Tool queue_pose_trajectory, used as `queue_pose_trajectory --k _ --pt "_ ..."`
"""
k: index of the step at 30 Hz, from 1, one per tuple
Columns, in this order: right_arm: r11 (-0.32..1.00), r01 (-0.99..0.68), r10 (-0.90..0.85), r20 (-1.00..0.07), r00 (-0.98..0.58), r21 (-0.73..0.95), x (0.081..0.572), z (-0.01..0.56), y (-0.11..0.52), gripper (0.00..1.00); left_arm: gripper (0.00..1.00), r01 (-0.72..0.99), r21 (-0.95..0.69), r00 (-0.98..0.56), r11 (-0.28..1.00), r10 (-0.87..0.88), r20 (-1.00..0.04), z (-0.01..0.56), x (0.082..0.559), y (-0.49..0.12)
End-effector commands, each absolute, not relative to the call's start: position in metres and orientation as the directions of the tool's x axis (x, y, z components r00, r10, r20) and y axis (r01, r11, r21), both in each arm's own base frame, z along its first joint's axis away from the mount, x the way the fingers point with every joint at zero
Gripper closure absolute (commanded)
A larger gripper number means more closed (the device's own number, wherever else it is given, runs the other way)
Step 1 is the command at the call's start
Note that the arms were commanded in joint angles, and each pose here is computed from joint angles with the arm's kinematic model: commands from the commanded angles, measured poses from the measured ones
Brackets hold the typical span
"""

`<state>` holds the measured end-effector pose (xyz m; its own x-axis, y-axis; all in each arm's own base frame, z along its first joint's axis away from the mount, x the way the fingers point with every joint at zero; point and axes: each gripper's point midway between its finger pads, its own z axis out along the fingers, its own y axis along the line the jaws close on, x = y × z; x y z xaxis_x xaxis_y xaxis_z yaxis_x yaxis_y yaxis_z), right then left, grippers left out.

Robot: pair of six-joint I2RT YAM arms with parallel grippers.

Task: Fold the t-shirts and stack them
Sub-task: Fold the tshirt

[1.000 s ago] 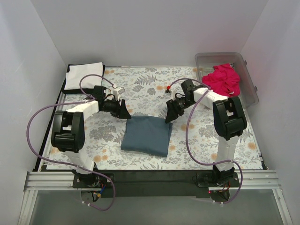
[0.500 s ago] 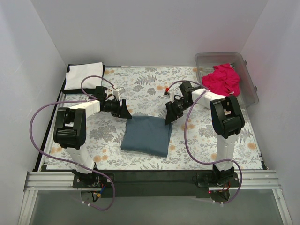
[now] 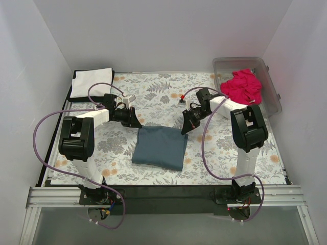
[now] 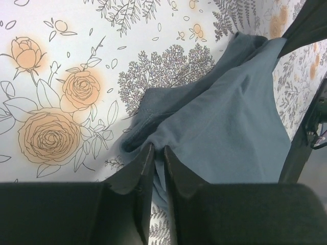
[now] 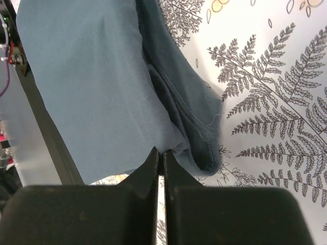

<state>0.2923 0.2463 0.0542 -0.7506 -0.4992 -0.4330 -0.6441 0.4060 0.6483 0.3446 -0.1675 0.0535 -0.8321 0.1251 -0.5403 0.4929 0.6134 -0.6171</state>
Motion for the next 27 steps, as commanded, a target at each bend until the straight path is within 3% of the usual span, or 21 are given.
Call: queue_pose_trajectory --k 1,4,22,27 --pt "0.374 -0.688 -0.490 -0.497 -0.716 0.622 0.293 0.082 0.251 0.99 0.90 0.529 -0.590 -0.797 0.610 0.119 -0.592 0.069 0.358 -0.168" --pt "0.389 -0.696 -0.491 -0.504 -0.711 0.604 0.295 0.092 0.248 0.99 1.00 0.519 -0.561 -0.791 0.645 0.115 -0.600 0.069 0.364 -0.163" --pt "0.528 -0.686 -0.560 -0.402 -0.724 0.500 0.311 0.037 0.211 0.99 1.00 0.477 -0.440 -0.740 0.761 0.077 -0.668 0.062 0.387 -0.141" --pt "0.538 -0.699 -0.555 -0.426 -0.715 0.471 0.337 0.033 0.218 0.99 1.00 0.461 -0.460 -0.742 0.759 0.045 -0.669 0.058 0.404 -0.145"
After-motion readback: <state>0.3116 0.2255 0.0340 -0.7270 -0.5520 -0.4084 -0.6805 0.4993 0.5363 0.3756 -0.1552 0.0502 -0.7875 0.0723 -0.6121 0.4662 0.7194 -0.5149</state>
